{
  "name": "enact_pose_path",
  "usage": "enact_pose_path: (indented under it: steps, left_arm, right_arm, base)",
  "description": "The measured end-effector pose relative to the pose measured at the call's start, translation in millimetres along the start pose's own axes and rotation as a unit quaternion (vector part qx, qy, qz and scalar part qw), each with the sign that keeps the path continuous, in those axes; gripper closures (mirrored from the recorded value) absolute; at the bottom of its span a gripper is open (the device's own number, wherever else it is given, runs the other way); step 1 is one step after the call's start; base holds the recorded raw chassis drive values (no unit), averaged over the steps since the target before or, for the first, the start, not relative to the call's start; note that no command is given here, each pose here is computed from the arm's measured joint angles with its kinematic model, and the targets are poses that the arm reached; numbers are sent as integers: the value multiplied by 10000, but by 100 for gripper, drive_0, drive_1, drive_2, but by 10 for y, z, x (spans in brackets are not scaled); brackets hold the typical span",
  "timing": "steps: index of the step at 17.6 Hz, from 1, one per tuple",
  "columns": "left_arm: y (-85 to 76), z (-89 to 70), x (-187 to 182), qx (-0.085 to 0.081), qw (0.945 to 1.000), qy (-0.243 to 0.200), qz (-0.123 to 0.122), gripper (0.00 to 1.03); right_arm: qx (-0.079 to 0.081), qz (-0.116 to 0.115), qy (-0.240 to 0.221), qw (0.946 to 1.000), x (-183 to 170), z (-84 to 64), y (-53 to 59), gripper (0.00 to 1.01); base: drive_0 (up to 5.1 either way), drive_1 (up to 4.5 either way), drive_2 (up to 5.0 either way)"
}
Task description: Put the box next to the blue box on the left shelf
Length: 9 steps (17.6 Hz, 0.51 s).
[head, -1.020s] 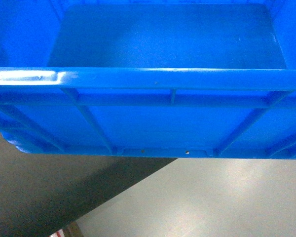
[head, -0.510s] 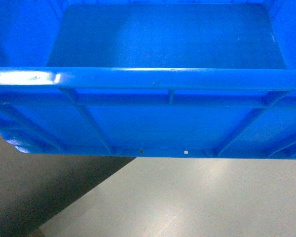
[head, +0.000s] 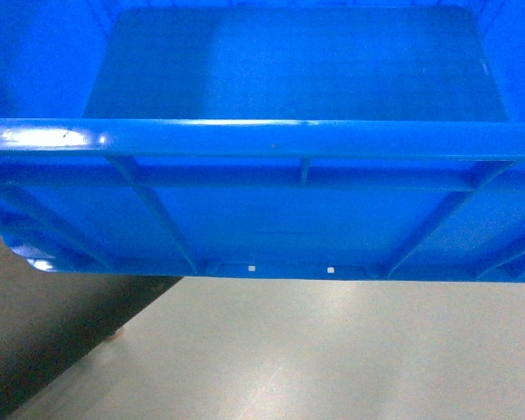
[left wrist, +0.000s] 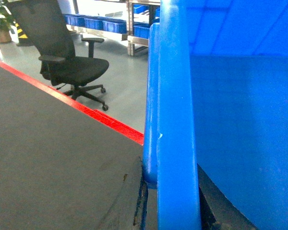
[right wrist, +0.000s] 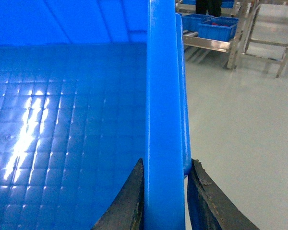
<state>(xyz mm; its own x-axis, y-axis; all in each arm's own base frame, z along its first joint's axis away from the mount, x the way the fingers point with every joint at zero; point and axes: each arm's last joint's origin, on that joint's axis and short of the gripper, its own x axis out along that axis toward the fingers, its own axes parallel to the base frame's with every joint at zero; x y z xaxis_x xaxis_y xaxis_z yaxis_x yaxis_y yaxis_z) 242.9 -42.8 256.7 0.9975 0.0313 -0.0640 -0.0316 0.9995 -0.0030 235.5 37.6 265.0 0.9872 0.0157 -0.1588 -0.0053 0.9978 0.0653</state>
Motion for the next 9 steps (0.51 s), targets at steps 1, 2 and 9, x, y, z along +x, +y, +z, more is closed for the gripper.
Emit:
enact_pose_path:
  steps: [1,2,9]
  left_arm:
    - [0,0,0,0,10000,-2,0,87]
    - [0,0,0,-2,10000,-2,0,87]
    - [0,0,0,0,10000,-2,0,87]
  right_arm:
    - [0,0,0,10000,0,0,0,83]
    - [0,0,0,10000,0,0,0,83]
    - [0,0,0,10000,0,0,0,83]
  base:
    - [-159,-159,-159]
    - [-159,-159,-159]
    - [-159,-159,-159]
